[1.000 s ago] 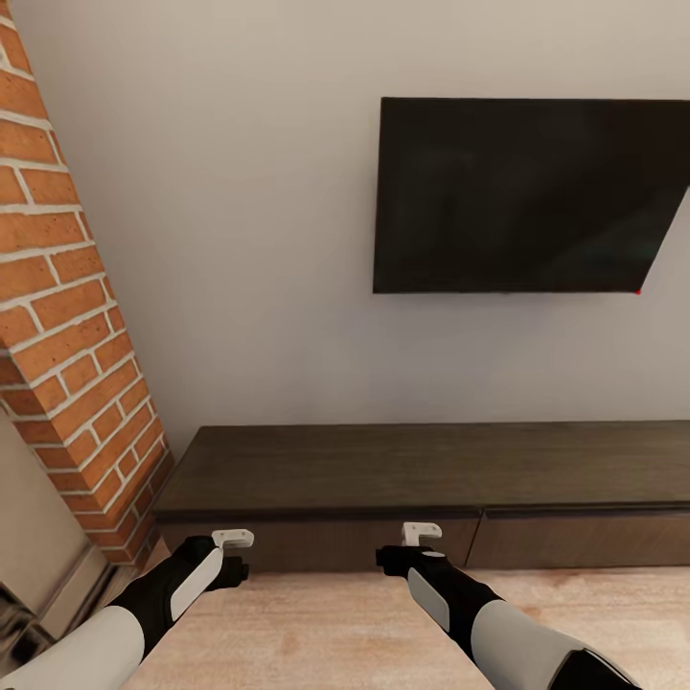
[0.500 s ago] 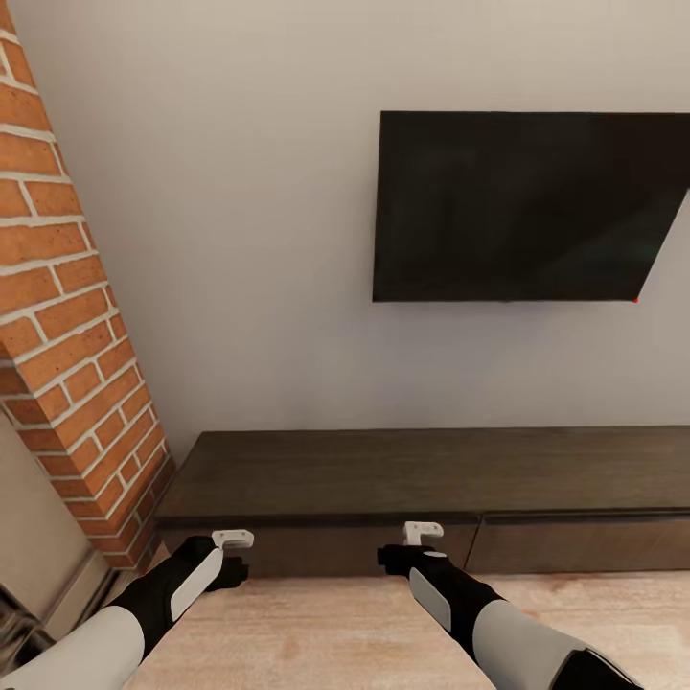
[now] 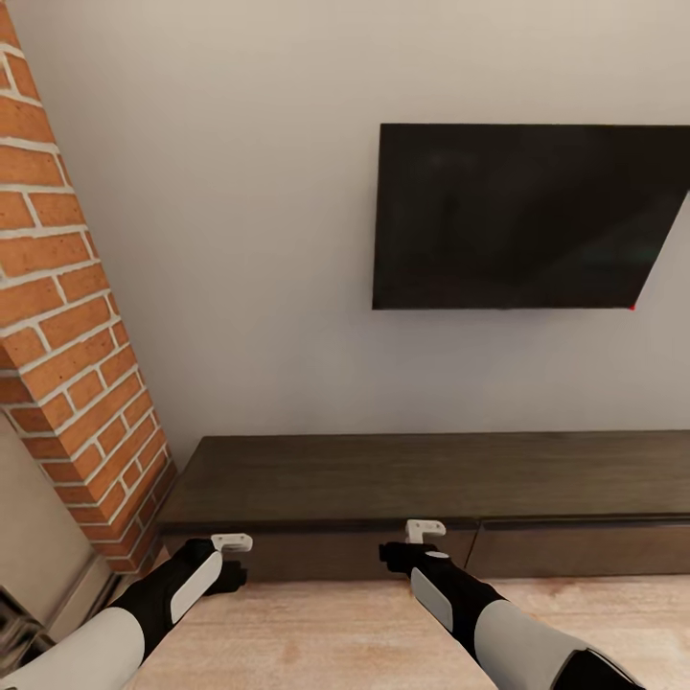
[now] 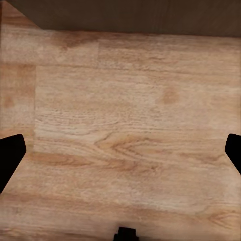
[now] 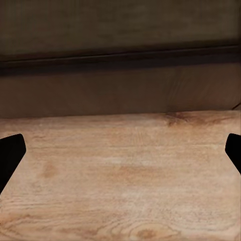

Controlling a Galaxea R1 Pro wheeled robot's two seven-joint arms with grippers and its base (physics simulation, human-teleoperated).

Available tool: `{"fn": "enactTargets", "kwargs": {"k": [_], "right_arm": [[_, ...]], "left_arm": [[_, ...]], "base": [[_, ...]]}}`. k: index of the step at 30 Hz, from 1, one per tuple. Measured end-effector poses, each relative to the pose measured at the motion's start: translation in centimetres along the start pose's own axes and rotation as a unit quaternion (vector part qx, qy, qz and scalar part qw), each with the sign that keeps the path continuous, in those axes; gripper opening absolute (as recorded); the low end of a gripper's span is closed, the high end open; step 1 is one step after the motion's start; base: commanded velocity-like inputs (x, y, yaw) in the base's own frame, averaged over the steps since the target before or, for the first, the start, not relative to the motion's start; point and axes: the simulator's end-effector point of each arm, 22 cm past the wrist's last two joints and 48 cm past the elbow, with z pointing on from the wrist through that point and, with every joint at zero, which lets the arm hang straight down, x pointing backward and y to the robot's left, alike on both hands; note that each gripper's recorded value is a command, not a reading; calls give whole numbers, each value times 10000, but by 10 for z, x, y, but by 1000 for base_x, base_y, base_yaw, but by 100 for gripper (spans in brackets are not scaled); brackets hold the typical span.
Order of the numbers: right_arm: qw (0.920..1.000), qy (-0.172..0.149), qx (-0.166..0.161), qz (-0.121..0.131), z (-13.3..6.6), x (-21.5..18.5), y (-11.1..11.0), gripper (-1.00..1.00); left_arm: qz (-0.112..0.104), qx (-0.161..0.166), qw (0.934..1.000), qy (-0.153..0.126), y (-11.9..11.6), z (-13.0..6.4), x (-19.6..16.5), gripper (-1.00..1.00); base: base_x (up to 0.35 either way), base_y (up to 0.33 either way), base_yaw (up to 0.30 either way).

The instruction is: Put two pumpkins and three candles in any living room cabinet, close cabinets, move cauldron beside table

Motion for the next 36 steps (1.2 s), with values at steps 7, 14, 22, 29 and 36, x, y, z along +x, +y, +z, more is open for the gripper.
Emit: {"fn": "enactTargets", "kwargs": {"k": [7,14,22,29,36], "right_arm": [[9997,211,139,-2,-7,8,-10,100],[9956,728,581,-35,-16,49,-50,100],[9919,860,930,-33,-32,83,-84,100],[9908,821,1071,-18,-56,142,-96,100],[9889,957,1139,-3,-79,196,-102,100]], "left_arm": [[-23,-84,9999,115,10,-6,5,100],[-141,-416,9980,448,40,1,39,100],[-512,-710,9951,451,78,14,92,100],[-485,-729,9950,482,88,15,156,100],[-413,-865,9948,345,103,11,212,100]], "base": [[0,0,0],[0,0,0],[0,0,0],[0,0,0],[0,0,0]]}}
